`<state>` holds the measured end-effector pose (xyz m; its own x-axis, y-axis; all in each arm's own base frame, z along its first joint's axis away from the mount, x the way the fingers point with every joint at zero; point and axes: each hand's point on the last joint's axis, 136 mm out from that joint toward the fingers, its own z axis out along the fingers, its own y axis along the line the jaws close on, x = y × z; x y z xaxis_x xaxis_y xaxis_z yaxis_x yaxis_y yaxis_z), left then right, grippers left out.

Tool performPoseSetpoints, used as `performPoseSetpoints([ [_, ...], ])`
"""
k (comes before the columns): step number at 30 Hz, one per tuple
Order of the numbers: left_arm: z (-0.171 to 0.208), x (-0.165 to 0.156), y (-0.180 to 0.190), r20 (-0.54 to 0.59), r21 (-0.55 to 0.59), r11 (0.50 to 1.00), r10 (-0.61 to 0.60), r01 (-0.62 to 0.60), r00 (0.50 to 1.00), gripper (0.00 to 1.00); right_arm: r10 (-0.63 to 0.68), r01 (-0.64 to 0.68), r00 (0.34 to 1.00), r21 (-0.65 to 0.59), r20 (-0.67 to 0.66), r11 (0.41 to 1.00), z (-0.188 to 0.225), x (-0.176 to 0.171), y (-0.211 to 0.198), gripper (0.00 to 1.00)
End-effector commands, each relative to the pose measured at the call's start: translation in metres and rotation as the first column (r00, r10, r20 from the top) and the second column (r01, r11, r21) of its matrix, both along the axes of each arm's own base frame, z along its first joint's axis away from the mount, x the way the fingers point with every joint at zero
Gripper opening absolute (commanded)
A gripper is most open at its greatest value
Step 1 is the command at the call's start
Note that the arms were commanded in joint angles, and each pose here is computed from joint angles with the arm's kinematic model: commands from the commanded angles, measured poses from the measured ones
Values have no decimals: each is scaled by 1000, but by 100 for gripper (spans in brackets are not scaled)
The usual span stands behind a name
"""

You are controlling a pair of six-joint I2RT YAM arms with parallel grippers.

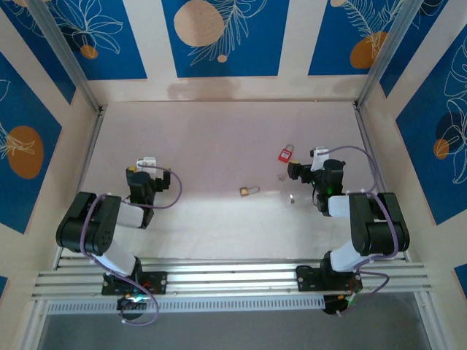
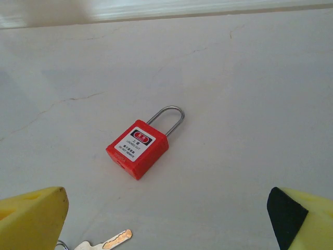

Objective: Unlock with the key

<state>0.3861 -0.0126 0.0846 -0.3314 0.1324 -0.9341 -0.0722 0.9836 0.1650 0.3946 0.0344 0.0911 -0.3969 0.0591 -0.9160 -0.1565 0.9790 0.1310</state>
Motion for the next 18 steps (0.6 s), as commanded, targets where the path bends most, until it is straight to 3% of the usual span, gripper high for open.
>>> performPoseSetpoints([
  [1,11,5,1,32,-12,1000,-5,5,999,100,13,-13,1000,10,9,1000,3,1,1,99],
  [18,11,5,5,32,-17,1000,16,-16,999,100,17,-17,1000,24,6,1000,3,1,-1,99],
])
